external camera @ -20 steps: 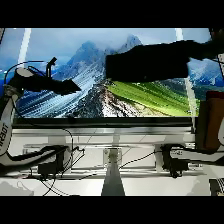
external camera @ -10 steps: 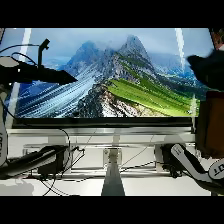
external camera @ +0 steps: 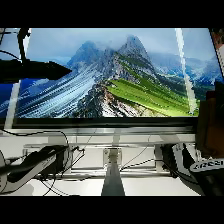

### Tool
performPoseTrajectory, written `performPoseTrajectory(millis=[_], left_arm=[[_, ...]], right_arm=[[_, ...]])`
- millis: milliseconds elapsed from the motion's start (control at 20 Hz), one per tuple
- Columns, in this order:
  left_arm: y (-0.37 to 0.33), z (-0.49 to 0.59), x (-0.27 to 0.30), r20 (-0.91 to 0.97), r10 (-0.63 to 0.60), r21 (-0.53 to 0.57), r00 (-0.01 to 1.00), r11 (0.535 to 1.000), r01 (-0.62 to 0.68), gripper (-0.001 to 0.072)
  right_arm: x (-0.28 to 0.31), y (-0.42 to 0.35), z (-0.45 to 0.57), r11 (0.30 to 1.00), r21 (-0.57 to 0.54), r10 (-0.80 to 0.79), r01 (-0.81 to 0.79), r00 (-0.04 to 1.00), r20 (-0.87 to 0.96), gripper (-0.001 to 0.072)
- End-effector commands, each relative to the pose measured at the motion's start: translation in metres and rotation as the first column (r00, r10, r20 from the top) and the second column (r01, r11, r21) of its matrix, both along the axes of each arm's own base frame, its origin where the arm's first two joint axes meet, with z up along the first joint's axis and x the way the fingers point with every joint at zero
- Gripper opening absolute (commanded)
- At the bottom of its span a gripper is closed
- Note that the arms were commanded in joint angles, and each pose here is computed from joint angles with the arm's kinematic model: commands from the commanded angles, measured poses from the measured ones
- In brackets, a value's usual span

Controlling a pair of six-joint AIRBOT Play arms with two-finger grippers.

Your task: Fold the clothes and pants, and hang the long-sleeved shirts on hangers.

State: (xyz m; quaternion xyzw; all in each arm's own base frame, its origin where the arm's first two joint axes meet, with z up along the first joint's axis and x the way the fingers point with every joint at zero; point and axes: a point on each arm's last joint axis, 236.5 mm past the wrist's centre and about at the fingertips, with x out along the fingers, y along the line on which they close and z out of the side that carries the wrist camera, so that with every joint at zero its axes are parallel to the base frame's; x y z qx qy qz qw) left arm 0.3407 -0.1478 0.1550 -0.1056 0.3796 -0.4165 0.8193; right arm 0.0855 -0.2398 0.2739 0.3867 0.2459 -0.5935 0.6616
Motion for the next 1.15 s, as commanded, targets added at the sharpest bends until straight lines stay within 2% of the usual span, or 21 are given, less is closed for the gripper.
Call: performPoseTrajectory(millis=[0,100,150,200,250,300,400,600,750,850,950,1100], left_arm=[[0.000,0.005,0.000,0.020,0.007,0.002,1.000,1.000,-0.007,0.0017],[0.000,0.005,0.000,0.020,0.008,0.002,1.000,1.000,-0.008,0.0017],[0.000,0.005,0.000,0.020,0.008,0.002,1.000,1.000,-0.008,0.0017],[0.000,0.005,0.000,0.020,0.007,0.002,1.000,1.000,-0.007,0.0017],[0.000,0.005,0.000,0.020,0.007,0.002,1.000,1.000,-0.007,0.0017],[0.000,0.005,0.000,0.020,0.007,0.002,1.000,1.000,-0.007,0.0017],[0.000,0.005,0.000,0.020,0.007,0.002,1.000,1.000,-0.007,0.0017],[0.000,0.005,0.000,0.020,0.007,0.002,1.000,1.000,-0.007,0.0017],[0.000,0.005,0.000,0.020,0.007,0.002,1.000,1.000,-0.007,0.0017],[0.000,0.005,0.000,0.020,0.007,0.002,1.000,1.000,-0.007,0.0017],[0.000,0.005,0.000,0.019,0.008,0.002,1.000,1.000,-0.008,0.0017],[0.000,0.005,0.000,0.020,0.007,0.002,1.000,1.000,-0.007,0.0017]], right_arm=[[-0.008,0.000,0.001,0.999,-0.003,-0.032,0.032,0.999,0.006,0.0697],[-0.002,-0.003,0.004,1.000,-0.020,-0.011,0.011,1.000,0.019,0.0689],[0.005,0.000,0.004,1.000,-0.010,0.013,-0.012,0.999,0.040,0.0524],[0.020,0.006,0.004,0.998,0.004,0.060,-0.061,0.995,0.083,0.0156],[0.038,0.012,0.007,0.992,0.006,0.121,-0.123,0.984,0.134,0.0052],[0.061,0.018,0.012,0.979,-0.008,0.203,-0.205,0.961,0.187,0.0021],[0.113,0.042,0.026,0.890,-0.079,0.454,-0.448,0.859,0.239,0.0020],[0.173,0.100,0.024,0.615,-0.140,0.788,-0.776,0.602,0.131,0.0020],[0.202,0.143,0.004,0.437,-0.091,0.899,-0.895,0.435,0.047,0.0020],[0.210,0.157,-0.013,0.304,-0.046,0.945,-0.952,0.307,-0.109,0.0019],[0.213,0.158,-0.024,0.258,-0.009,0.937,-0.966,0.253,-0.241,0.0019],[0.222,0.187,-0.025,0.175,-0.004,0.965,-0.985,0.172,-0.199,0.0021]])
